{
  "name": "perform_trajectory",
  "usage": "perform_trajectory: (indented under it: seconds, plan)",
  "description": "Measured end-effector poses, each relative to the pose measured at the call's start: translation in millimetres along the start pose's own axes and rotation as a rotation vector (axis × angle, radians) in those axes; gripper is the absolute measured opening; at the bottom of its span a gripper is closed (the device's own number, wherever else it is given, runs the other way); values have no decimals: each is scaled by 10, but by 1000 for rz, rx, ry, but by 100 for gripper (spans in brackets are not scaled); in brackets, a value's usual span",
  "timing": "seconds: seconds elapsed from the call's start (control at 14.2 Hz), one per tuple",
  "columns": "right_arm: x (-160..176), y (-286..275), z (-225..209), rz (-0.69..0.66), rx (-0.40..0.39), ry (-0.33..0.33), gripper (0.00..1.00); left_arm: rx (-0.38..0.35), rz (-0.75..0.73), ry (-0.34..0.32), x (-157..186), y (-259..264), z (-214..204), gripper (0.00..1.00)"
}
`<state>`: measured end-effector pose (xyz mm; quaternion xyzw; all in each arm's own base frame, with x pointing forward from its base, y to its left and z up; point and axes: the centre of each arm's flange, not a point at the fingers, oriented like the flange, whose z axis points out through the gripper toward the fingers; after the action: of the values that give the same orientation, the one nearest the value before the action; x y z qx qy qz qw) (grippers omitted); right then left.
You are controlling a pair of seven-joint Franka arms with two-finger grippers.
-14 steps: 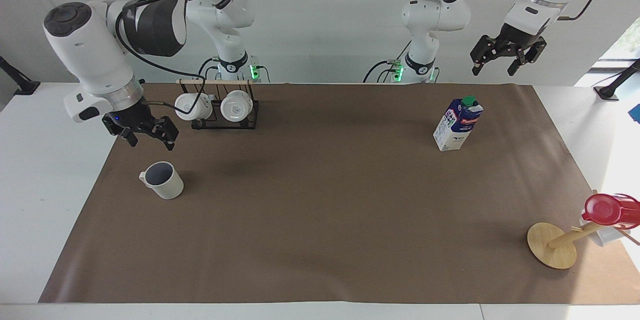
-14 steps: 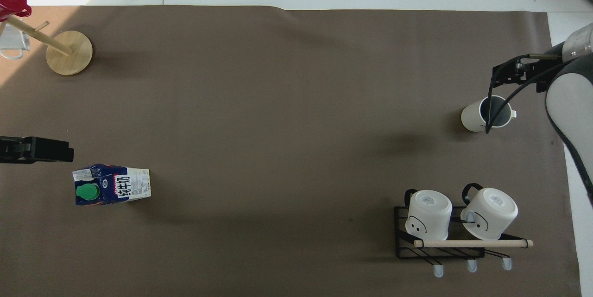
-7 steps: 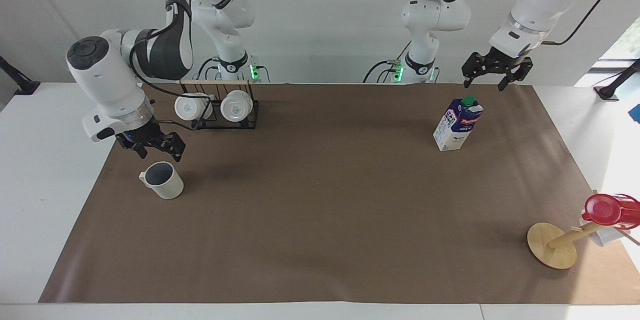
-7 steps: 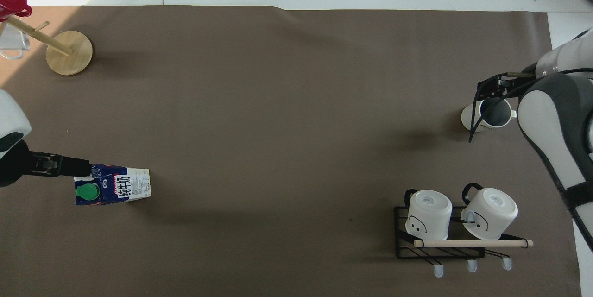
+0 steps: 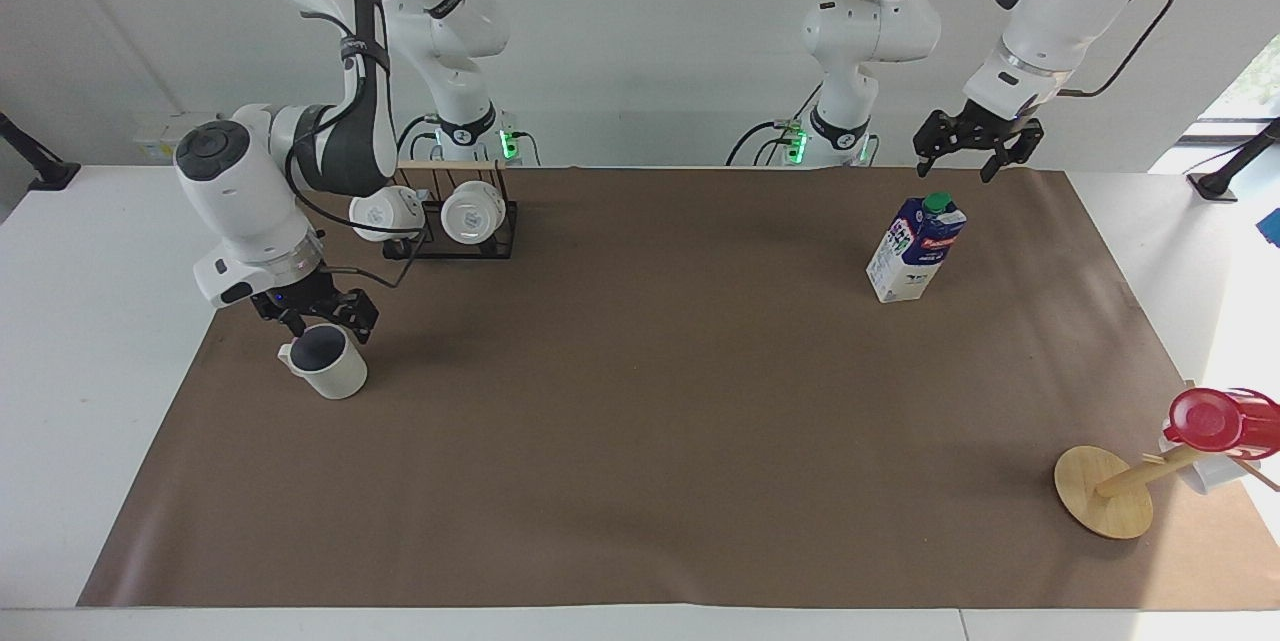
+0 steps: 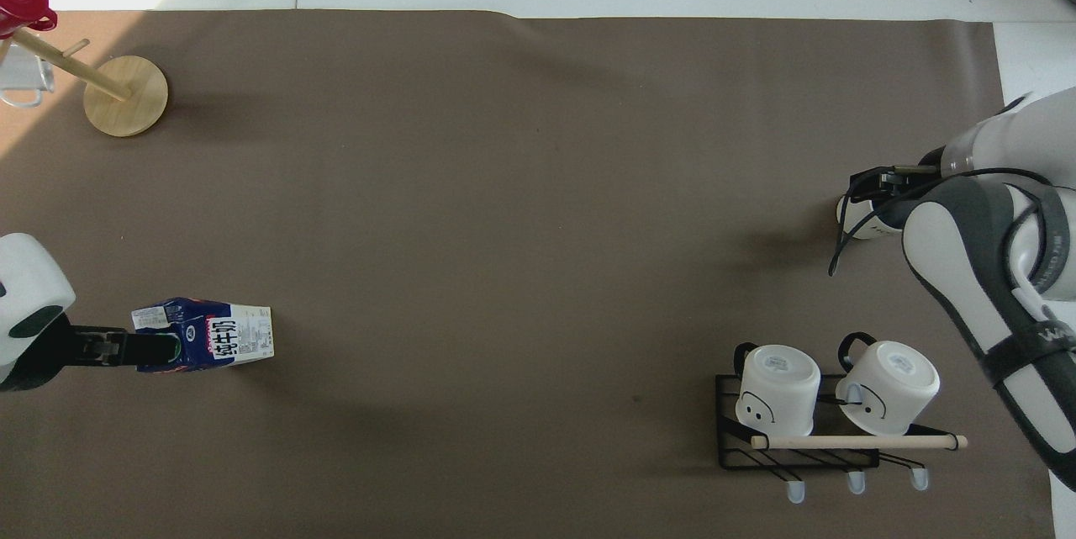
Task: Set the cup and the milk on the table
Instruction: 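Grasp the mug rim with the right gripper while the left gripper reaches the carton, then close the left gripper on the milk carton while the right gripper lifts the mug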
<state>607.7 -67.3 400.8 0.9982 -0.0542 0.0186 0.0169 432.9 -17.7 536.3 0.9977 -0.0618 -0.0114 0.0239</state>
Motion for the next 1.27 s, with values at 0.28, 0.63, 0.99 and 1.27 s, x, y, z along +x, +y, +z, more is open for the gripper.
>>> perform_trajectory:
  seconds: [0.28, 0.63, 0.99, 1.27]
  plan:
    - [9, 19, 225, -19, 1, -16, 100, 2, -15, 23, -7, -70, 247, 100]
    - [60, 115, 558, -29, 2, -19, 99, 8, -8, 51, 4, -40, 436, 100]
    - [60, 103, 635, -34, 3, -31, 85, 14, 3, 63, -36, 7, 758, 100]
    - [61, 40, 633, -44, 3, -30, 38, 15, 5, 64, -54, 14, 841, 100]
